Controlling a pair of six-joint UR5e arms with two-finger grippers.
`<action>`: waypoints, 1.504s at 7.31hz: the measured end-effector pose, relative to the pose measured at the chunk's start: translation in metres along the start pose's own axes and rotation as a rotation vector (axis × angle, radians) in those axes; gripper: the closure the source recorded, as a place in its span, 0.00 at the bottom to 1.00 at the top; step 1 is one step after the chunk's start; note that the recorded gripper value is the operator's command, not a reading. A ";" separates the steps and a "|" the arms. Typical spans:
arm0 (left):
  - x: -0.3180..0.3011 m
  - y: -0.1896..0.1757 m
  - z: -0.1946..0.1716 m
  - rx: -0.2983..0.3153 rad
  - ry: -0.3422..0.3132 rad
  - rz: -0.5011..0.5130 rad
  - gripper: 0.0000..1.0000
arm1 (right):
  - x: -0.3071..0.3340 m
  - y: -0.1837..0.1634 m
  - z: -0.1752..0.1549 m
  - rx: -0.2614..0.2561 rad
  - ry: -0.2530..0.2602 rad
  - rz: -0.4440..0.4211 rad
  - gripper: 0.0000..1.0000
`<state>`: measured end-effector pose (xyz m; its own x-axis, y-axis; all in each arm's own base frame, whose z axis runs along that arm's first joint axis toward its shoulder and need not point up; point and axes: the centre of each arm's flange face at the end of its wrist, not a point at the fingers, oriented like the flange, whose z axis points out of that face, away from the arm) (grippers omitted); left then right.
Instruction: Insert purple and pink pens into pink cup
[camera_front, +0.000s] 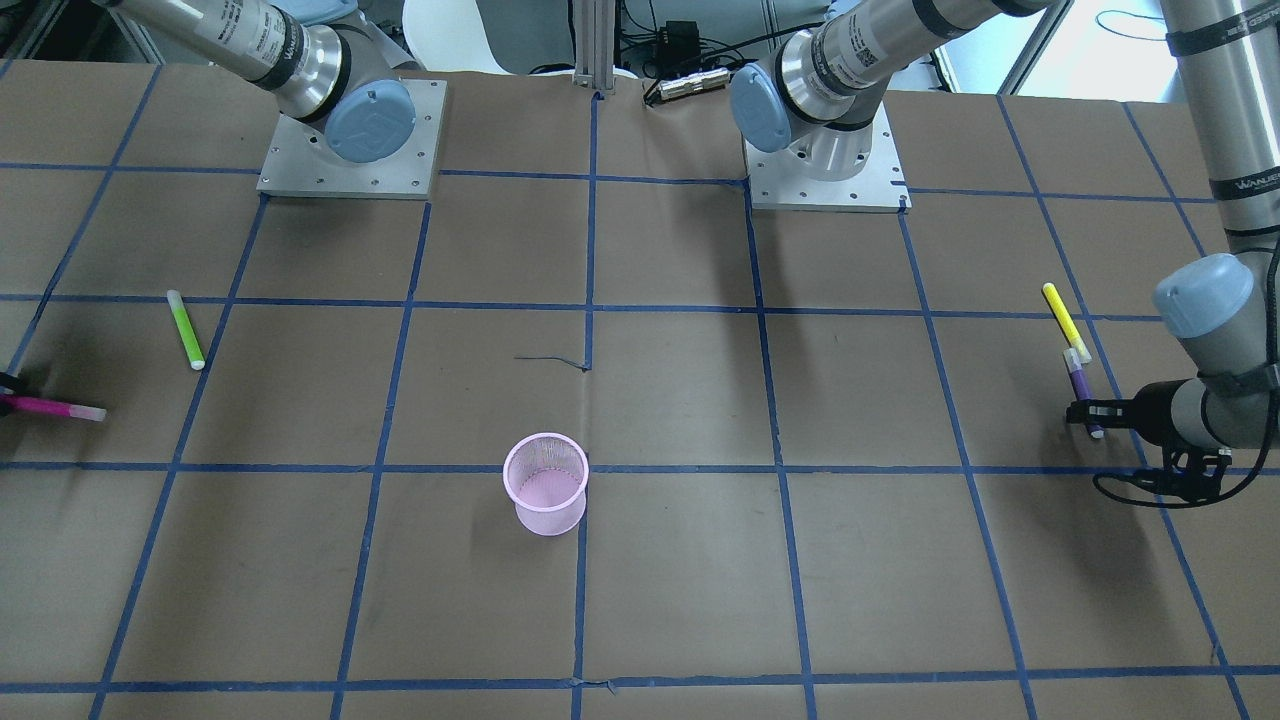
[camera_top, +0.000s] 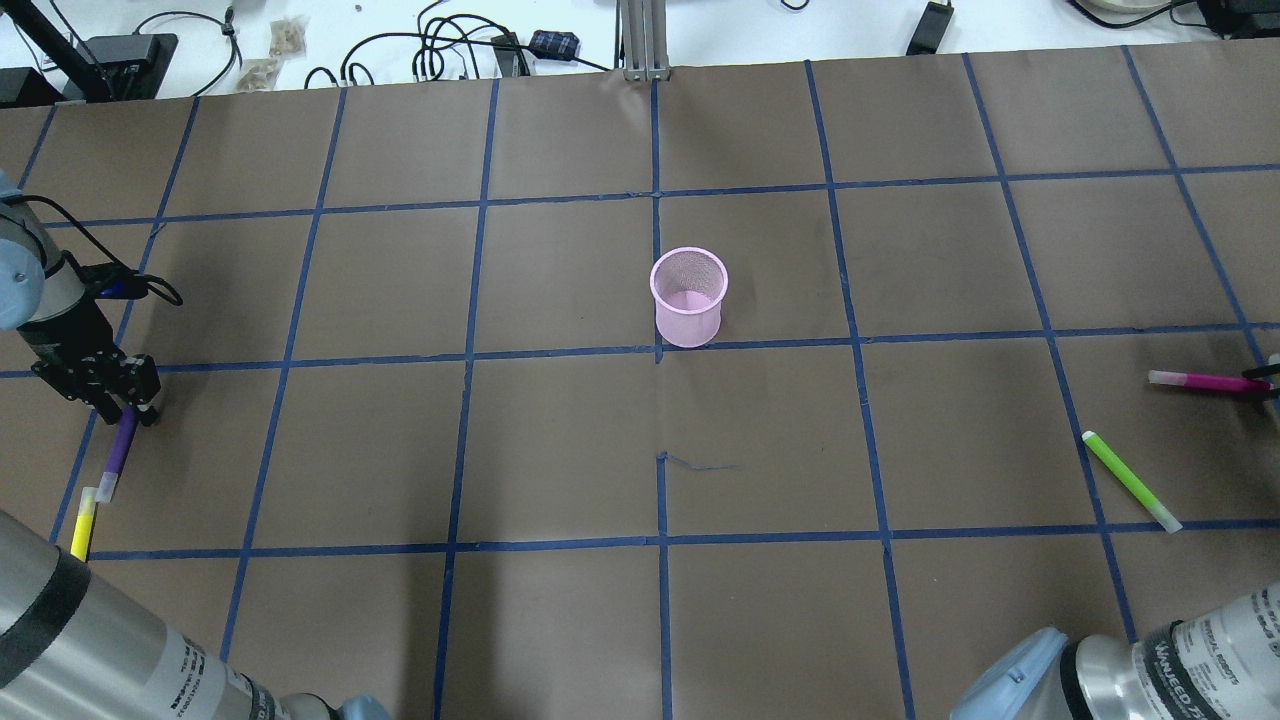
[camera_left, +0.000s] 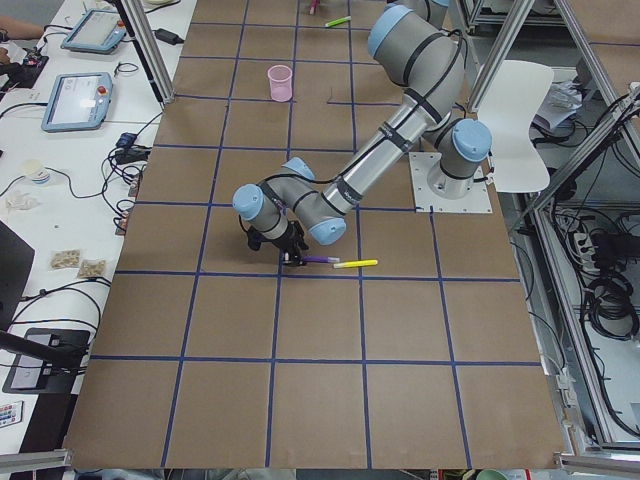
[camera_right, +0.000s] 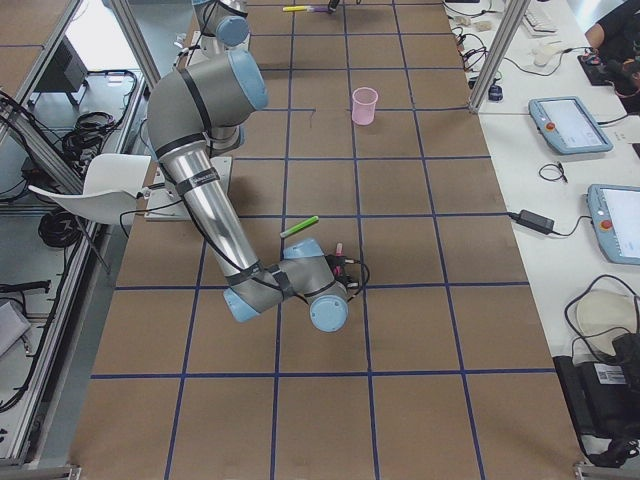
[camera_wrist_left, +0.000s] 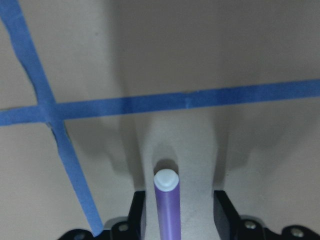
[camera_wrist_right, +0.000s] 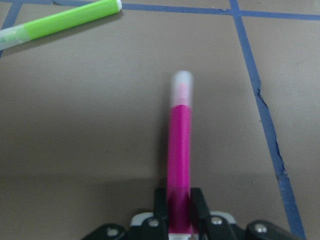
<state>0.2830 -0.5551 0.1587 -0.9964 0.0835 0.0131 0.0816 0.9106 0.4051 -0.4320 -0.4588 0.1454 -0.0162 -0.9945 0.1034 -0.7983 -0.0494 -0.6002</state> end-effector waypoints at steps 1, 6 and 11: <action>0.000 0.000 -0.001 0.000 -0.001 -0.001 0.70 | 0.000 0.000 -0.001 -0.002 0.000 0.000 0.91; -0.001 0.000 0.000 0.004 -0.001 -0.002 1.00 | 0.027 -0.080 -0.055 -0.133 -0.016 0.014 0.91; 0.010 0.006 -0.028 0.042 -0.021 -0.024 1.00 | 0.119 -0.433 0.005 -0.429 -0.100 0.181 0.90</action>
<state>0.2731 -0.5602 0.1874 -0.9975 0.0691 -0.0156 0.0586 0.9287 0.3663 -0.0852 -0.5566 0.4138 -0.1372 -0.9886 -0.0621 -0.9647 0.1475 -0.2179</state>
